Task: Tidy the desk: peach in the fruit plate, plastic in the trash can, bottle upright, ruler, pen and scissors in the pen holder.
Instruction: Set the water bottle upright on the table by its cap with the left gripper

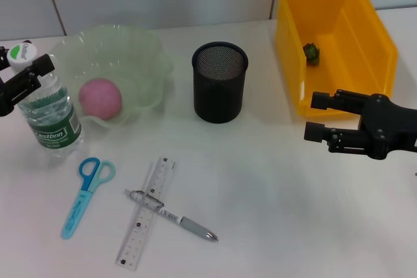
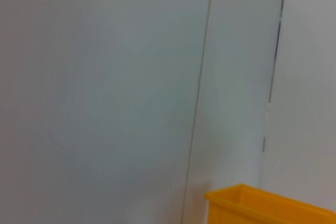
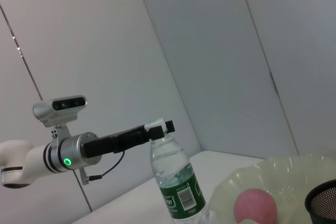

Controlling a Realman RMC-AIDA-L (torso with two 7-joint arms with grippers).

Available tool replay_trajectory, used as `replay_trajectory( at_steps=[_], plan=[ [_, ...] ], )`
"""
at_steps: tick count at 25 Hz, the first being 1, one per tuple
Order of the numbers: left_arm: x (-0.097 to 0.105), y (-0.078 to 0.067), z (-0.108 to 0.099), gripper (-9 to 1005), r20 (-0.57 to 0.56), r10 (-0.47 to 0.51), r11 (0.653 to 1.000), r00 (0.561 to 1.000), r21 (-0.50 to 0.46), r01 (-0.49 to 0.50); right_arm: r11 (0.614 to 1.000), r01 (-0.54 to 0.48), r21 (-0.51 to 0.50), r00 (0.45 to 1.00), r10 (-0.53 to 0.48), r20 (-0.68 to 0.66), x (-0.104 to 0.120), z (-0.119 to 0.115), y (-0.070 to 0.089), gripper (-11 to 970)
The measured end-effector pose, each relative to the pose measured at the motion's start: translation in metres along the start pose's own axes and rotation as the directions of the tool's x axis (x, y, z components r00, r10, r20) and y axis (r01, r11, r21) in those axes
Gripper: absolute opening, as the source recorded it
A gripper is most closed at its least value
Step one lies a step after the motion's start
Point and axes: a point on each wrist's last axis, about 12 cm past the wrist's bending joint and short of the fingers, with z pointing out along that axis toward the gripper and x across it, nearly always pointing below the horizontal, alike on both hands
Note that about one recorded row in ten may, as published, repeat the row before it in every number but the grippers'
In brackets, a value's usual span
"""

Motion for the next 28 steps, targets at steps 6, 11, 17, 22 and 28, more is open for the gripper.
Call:
replay_trajectory(
  at_steps=[6,11,17,22,28],
  plan=[
    [0.003,-0.001,0.0,454,0.006,-0.001,1.0,1.0,-0.014,0.001,1.0,0.0,0.009,1.0,0.0,0.005,-0.001,-0.002,-0.001,809],
    [0.005,-0.003,0.001,455,0.006,-0.01,1.0,1.0,-0.009,0.01,1.0,0.0,0.01,1.0,0.0,0.005,-0.001,-0.002,-0.001,810],
    [0.008,-0.011,0.007,457,0.017,-0.031,0.999,0.999,0.036,0.03,1.0,-0.001,0.015,1.0,0.001,0.004,0.0,-0.002,-0.002,810],
    [0.008,-0.018,0.013,458,0.034,-0.044,0.996,0.998,0.078,0.041,1.0,-0.003,0.019,1.0,0.003,0.004,0.0,-0.002,-0.002,810],
    [0.012,-0.03,0.03,460,0.029,-0.057,0.989,0.998,0.142,0.052,1.0,-0.01,0.015,1.0,0.01,0.006,0.001,-0.001,-0.002,810]
  ],
)
